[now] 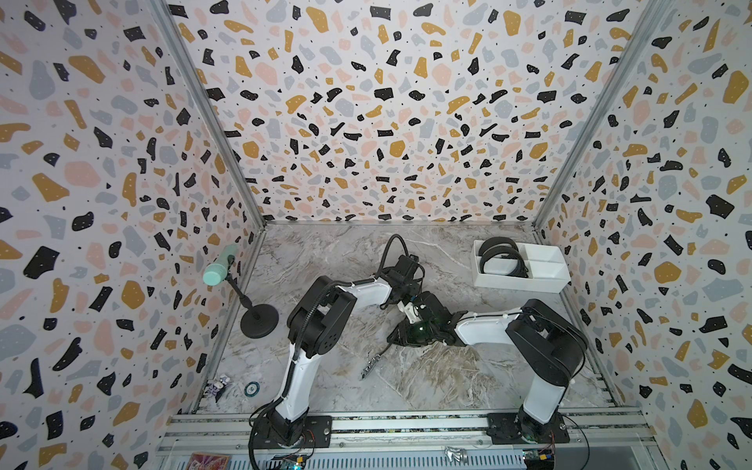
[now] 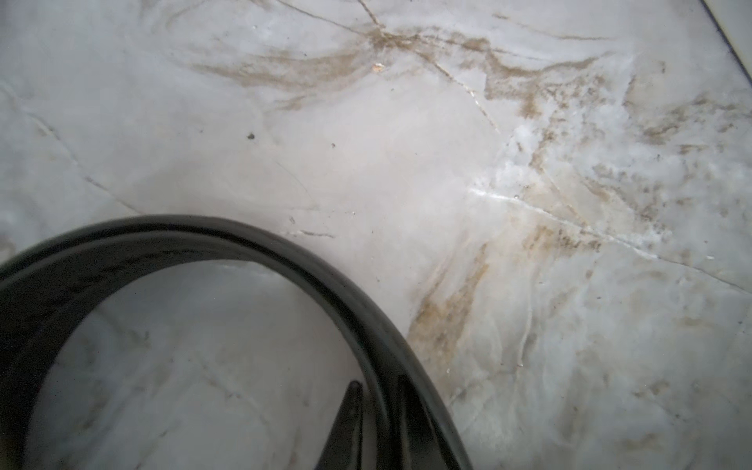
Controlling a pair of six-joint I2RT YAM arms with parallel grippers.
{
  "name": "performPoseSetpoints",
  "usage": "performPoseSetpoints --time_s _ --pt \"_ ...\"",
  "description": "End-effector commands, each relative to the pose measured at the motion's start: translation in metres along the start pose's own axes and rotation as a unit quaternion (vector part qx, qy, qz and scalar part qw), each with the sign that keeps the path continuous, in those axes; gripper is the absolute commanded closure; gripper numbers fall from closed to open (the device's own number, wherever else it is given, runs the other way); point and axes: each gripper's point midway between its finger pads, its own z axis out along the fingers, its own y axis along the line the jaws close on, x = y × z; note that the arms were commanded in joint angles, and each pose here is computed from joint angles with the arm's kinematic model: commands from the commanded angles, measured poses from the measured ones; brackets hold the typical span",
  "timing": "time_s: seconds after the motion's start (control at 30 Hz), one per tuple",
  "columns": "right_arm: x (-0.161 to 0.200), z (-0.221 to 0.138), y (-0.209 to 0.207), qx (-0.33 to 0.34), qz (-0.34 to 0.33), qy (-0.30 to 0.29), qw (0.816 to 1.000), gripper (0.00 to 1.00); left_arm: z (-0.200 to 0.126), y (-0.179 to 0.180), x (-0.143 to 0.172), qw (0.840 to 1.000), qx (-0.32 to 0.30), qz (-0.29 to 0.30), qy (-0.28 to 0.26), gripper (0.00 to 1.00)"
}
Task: Place the belts into the storage roll
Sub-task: Roll the belt at the center of the board.
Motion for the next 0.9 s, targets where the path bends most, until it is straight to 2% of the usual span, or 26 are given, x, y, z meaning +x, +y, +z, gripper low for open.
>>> performPoseSetpoints --time_s 0.0,0.2,0.43,0.53,0.63,0.87 --pt "-0.011 -0.025 0.022 0.009 -0.049 -0.018 0.999 0.59 -0.012 -0.017 0.009 1.0 0.015 0.019 0.008 0.77" --pt "-0.004 -0.071 0.004 0.052 -0.051 -0.024 0.997 0.5 -0.045 -0.018 -0.015 0.999 0.016 0.018 -0.029 0.6" --pt "-0.035 -0.139 -0.026 0.094 -0.04 -0.089 0.991 0.35 -0.093 -0.019 -0.038 0.997 0.021 0.006 -0.076 0.45" --pt "-0.056 -0.156 -0.041 0.114 -0.039 -0.107 0.987 0.31 -0.107 -0.016 -0.023 0.997 0.022 -0.005 -0.076 0.44" --pt "-0.082 -0.161 -0.051 0.135 -0.049 -0.119 0.982 0.26 -0.114 -0.015 0.006 0.998 0.027 -0.013 -0.06 0.43" --pt "-0.151 -0.129 -0.065 0.179 -0.086 -0.109 0.974 0.23 -0.113 -0.031 0.064 0.999 0.048 -0.006 -0.014 0.4"
